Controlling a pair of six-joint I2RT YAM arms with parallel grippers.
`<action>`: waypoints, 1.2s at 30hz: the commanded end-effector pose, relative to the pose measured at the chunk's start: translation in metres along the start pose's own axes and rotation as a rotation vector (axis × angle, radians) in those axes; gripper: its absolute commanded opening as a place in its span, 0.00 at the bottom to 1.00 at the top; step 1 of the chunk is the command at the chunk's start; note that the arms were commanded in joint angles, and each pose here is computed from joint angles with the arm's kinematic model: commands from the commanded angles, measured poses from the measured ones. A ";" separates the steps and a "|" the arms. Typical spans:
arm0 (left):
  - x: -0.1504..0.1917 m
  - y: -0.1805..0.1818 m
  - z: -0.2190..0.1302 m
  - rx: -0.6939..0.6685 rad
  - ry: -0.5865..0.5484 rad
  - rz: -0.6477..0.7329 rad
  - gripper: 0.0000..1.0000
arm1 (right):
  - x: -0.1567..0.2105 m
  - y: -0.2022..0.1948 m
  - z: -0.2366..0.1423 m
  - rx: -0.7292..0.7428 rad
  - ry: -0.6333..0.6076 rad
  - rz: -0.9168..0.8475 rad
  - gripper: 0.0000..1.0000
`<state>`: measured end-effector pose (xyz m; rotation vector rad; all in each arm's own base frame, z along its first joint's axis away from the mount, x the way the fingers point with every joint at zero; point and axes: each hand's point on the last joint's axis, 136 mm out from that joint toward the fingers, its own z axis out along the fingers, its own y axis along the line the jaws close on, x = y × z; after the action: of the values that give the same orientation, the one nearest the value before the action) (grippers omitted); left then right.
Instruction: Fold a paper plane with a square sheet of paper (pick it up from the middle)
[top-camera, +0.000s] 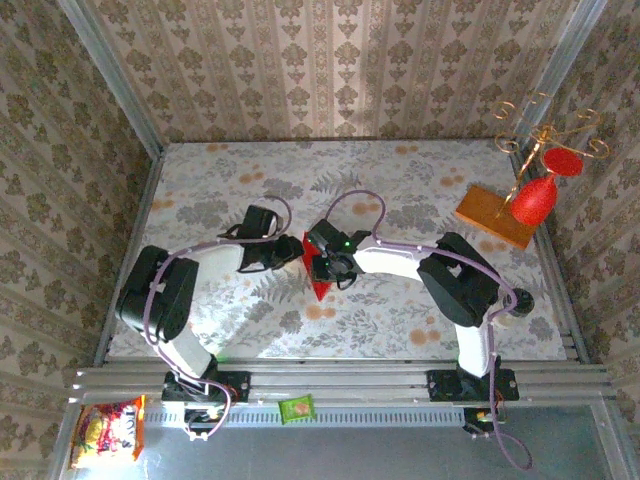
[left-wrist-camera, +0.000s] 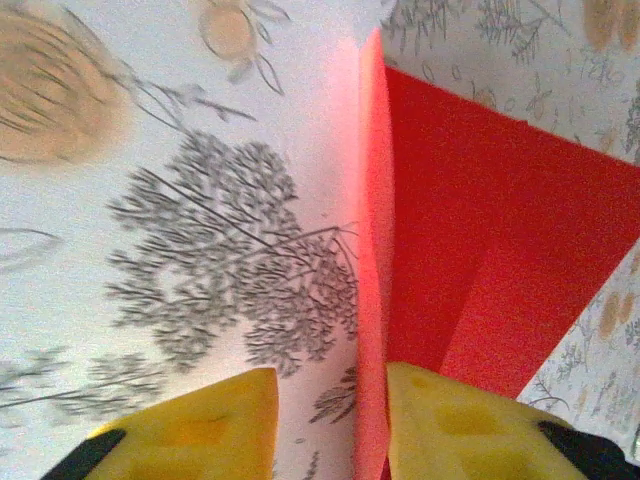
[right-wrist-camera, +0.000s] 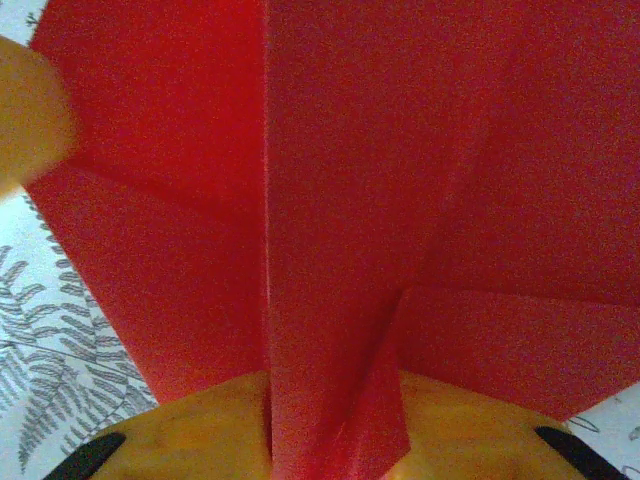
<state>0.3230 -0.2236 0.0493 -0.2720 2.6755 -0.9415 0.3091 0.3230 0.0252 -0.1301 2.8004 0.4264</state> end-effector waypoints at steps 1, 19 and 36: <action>-0.010 0.009 -0.022 -0.013 -0.046 -0.003 0.42 | -0.003 -0.010 -0.003 0.075 -0.001 0.020 0.33; -0.026 0.052 -0.062 -0.158 -0.132 0.034 0.80 | 0.000 -0.017 -0.004 0.165 0.025 0.058 0.35; -0.030 0.067 -0.077 -0.218 -0.157 0.051 0.92 | -0.020 -0.025 -0.018 0.211 -0.021 0.050 0.16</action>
<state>0.3244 -0.1266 0.0667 -0.3304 2.6280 -0.6238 0.3160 0.3054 0.0251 -0.0198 2.8528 0.2021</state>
